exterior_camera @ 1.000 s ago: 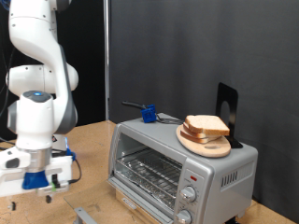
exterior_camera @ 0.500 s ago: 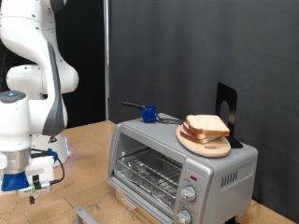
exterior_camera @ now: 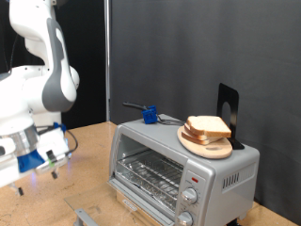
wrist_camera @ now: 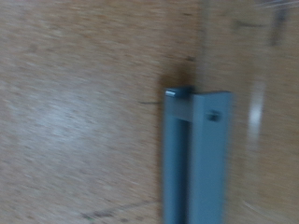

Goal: Make a piece of toast with the oven

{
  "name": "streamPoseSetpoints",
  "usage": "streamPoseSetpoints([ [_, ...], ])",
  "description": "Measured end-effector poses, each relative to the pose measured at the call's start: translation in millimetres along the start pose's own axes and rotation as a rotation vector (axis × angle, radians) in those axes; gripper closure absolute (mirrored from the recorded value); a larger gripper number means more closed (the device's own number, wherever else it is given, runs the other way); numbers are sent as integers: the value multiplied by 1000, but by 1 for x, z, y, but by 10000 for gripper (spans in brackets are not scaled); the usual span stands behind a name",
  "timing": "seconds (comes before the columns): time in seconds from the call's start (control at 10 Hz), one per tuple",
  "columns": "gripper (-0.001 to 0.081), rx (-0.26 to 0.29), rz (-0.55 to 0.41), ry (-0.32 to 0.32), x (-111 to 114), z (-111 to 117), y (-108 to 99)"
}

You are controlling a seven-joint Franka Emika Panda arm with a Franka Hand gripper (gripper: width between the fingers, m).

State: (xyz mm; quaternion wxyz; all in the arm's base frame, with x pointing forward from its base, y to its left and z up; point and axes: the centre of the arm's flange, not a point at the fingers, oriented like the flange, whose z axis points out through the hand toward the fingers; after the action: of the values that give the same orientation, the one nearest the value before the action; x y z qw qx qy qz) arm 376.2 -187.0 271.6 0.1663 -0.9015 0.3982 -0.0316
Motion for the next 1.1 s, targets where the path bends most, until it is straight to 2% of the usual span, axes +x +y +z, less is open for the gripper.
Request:
streamPoseSetpoints([
  [0.4,-2,209,-7,-95,-17,-51,-38],
  [0.6,-2,243,-6,-89,-21,-76,-56],
  [0.7,-2,243,7,-81,-26,-83,-63],
  [0.8,-2,242,6,-83,-26,-81,-62],
  [0.9,-2,294,3,-92,-28,-81,-66],
  [1.1,-2,420,-42,-153,-45,-88,-91],
])
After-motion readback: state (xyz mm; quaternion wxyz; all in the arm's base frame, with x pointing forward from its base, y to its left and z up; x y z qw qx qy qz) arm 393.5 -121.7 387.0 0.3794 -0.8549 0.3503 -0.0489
